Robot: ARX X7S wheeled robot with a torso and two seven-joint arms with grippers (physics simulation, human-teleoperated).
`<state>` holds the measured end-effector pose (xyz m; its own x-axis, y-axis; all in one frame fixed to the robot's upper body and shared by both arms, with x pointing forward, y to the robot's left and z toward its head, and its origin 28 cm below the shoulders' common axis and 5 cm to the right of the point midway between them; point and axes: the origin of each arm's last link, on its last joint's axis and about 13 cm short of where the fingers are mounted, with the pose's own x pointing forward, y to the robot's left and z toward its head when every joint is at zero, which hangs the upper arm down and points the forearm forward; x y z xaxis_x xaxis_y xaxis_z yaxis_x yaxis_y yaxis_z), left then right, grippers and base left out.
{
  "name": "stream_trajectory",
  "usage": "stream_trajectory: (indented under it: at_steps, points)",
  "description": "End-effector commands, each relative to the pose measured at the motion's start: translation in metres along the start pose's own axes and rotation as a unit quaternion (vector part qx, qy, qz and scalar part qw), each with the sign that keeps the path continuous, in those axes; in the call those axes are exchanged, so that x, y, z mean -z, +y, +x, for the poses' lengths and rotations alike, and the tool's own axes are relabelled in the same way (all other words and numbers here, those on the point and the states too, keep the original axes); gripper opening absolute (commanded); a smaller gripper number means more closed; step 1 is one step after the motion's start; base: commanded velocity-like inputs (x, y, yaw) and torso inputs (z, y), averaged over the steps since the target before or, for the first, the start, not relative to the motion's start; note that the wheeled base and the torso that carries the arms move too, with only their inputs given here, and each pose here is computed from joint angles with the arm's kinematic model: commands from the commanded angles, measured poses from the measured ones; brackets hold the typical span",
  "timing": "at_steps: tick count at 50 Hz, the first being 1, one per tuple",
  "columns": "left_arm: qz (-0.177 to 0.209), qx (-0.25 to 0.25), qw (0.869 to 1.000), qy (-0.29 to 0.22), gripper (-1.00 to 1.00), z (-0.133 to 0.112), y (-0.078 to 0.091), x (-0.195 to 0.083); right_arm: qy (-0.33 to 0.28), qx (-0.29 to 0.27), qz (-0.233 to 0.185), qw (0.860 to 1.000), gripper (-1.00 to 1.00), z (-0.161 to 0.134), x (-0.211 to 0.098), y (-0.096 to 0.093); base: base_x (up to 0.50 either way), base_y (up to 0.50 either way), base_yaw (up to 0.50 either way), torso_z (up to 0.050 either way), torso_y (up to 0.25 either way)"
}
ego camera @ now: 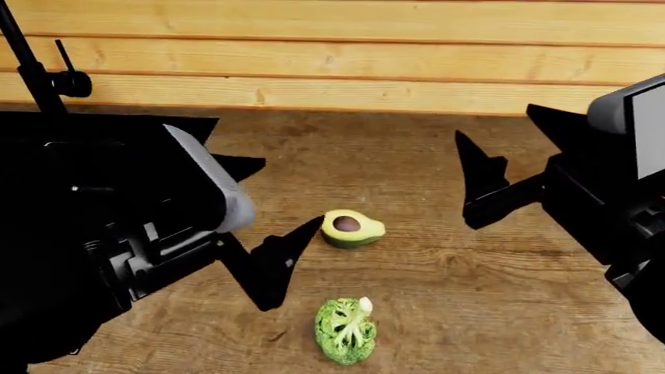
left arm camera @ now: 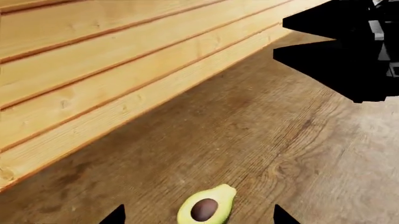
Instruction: Pick the broccoli, avocado from the counter and place them in the cabinet. Then close the cabinet.
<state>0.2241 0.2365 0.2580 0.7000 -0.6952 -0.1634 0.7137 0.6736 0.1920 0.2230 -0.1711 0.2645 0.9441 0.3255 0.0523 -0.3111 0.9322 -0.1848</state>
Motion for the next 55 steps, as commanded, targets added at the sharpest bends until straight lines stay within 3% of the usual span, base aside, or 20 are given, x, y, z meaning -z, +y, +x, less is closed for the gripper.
stream_trajectory:
  at_steps: [1, 25, 38, 55]
  points:
    - [0.004, 0.066, 0.997, 0.038, 1.00, 0.003, -0.009, 0.009, -0.004, 0.011, 0.000, 1.000, 1.00, 0.001, 0.001, -0.002, 0.00, 0.00, 0.00, 0.000, 0.000]
    - [0.019, 0.203, 0.977, 0.059, 1.00, 0.005, -0.029, 0.038, 0.001, 0.012, -0.005, 1.000, 1.00, 0.004, 0.006, 0.001, 0.00, 0.00, 0.00, 0.000, 0.000]
    - [0.004, 0.210, 0.974, 0.089, 1.00, 0.029, -0.033, 0.061, -0.003, 0.011, -0.005, 1.000, 1.00, 0.004, 0.009, 0.002, 0.00, 0.00, 0.00, 0.000, 0.000]
    - [0.019, 0.194, 0.969, 0.149, 1.00, 0.050, -0.038, 0.082, -0.009, 0.012, -0.006, 1.000, 1.00, 0.004, 0.008, 0.002, 0.00, 0.00, 0.00, 0.000, 0.000]
